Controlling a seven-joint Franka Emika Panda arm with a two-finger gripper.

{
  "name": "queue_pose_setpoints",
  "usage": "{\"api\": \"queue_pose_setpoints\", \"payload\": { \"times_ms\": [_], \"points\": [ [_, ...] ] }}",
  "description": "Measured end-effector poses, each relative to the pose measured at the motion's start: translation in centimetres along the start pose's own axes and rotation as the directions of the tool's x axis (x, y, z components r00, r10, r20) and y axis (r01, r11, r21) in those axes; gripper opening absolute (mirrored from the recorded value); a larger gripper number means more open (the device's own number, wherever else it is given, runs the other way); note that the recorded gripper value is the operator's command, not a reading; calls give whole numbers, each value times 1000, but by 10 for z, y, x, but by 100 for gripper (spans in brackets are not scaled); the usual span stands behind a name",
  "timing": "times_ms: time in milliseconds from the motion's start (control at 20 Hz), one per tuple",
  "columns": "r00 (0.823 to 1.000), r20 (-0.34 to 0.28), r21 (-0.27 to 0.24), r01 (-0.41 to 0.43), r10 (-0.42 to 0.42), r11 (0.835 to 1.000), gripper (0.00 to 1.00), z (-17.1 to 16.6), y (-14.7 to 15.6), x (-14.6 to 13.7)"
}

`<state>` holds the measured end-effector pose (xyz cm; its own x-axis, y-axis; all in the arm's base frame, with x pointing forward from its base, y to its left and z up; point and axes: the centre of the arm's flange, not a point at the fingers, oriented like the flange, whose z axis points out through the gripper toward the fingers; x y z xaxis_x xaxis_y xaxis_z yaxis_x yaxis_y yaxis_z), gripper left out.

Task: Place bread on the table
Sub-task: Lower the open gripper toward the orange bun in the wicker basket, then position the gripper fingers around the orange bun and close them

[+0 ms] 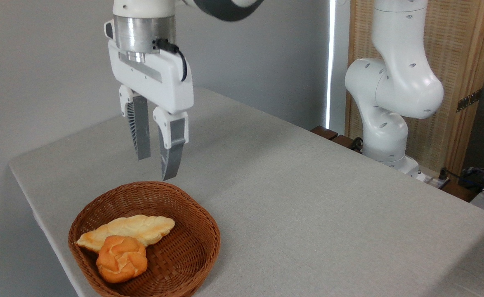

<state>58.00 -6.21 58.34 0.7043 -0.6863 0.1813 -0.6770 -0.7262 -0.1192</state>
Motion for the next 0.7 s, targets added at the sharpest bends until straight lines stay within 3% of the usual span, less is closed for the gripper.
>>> {"api": "queue_pose_setpoints", "payload": {
  "times_ms": [450,700],
  "points": [
    [993,-116,95,21,-10,995,100,47,-11,-2],
    [991,-136,113,28,-12,993,100,75,-18,2]
  ]
}}
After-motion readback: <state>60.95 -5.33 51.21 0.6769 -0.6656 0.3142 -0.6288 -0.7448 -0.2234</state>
